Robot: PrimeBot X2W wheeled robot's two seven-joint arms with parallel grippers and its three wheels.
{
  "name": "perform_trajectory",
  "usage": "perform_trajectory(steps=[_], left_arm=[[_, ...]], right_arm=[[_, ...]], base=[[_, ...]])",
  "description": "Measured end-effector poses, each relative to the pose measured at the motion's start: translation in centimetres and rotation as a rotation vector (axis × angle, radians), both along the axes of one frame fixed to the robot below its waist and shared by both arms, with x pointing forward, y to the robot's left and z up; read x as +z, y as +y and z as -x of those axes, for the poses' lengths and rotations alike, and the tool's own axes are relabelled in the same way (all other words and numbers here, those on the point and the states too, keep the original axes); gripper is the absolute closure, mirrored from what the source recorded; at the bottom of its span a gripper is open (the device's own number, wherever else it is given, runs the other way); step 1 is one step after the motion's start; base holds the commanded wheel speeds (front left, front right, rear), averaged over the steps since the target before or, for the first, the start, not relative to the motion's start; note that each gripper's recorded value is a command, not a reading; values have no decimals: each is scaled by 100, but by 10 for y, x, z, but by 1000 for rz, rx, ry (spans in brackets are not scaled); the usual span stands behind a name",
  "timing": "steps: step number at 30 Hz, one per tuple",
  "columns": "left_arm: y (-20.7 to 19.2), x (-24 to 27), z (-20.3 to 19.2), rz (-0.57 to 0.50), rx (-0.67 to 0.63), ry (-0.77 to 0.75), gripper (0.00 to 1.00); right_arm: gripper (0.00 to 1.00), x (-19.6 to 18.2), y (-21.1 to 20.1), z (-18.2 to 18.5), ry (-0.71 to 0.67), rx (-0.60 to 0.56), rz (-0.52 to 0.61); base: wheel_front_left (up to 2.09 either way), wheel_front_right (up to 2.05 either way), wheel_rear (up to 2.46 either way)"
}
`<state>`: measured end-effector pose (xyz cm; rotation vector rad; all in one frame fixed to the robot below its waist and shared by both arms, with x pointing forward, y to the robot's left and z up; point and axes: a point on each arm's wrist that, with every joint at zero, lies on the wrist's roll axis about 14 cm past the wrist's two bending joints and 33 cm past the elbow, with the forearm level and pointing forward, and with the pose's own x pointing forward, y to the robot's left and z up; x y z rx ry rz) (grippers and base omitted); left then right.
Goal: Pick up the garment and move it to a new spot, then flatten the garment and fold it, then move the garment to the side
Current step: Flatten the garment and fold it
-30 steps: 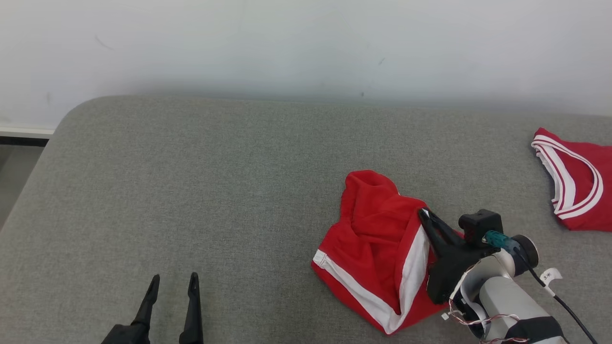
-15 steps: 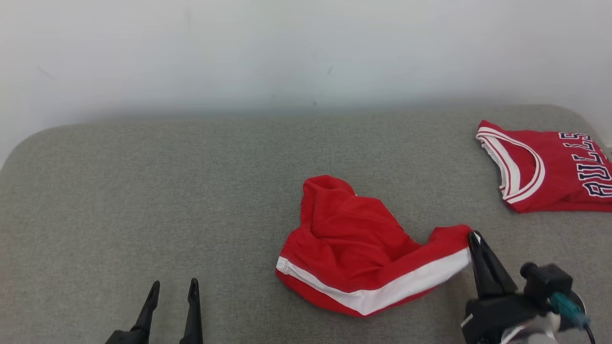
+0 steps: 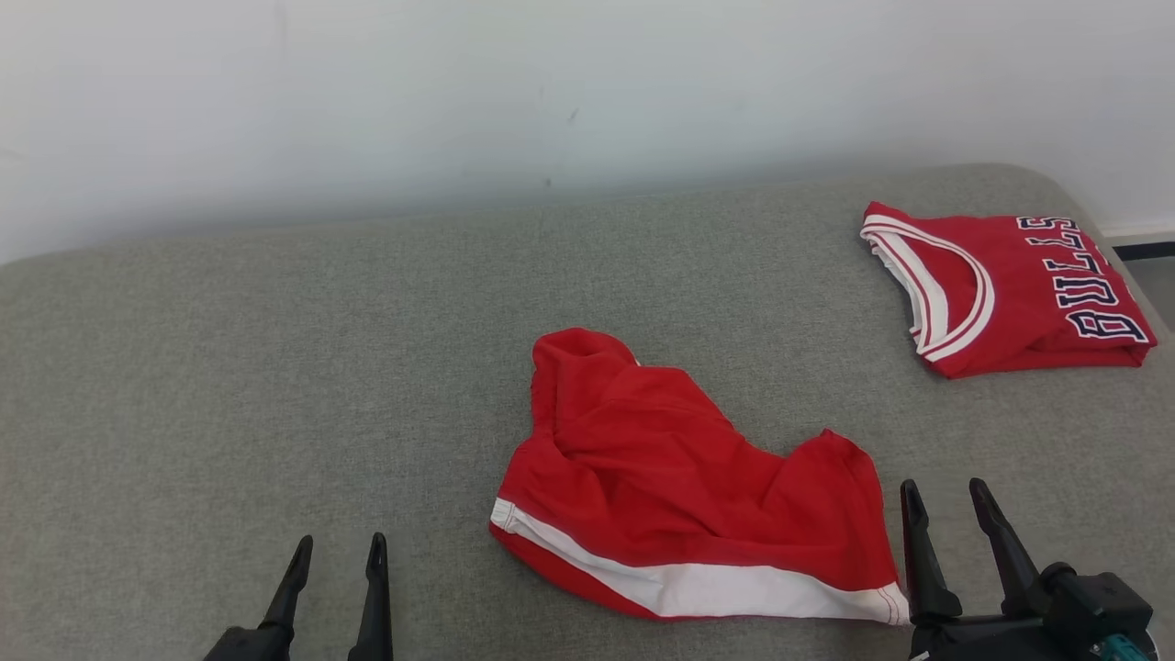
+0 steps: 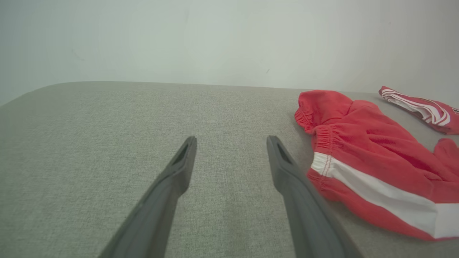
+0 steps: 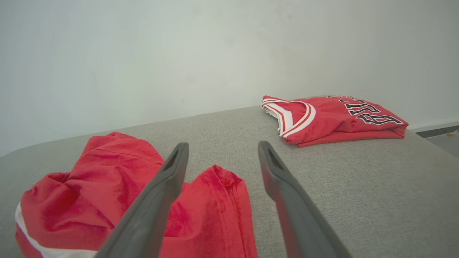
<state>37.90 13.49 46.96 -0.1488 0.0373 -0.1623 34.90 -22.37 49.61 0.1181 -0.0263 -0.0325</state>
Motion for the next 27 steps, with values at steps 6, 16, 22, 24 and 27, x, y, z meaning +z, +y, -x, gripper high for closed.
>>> perform_trajectory(steps=[6,16,22,24,27], left_arm=[[-18,-3,-3,-12,-69,6,0],[-64,-12,-19,-50,-246,31,0],[-86,-32,-25,-71,-343,93,0],[-89,-40,-26,-92,-370,115,0],[-92,-48,-30,-106,-396,138,0]], right_arm=[[0,5,-1,5,-14,-10,5],[0,1,-15,18,-5,-69,0],[0,-5,-29,26,11,-121,0],[0,-8,-34,29,17,-139,1],[0,-11,-40,32,27,-159,3]], base=[[0,0,0],[0,0,0],[0,0,0],[0,0,0],[0,0,0]])
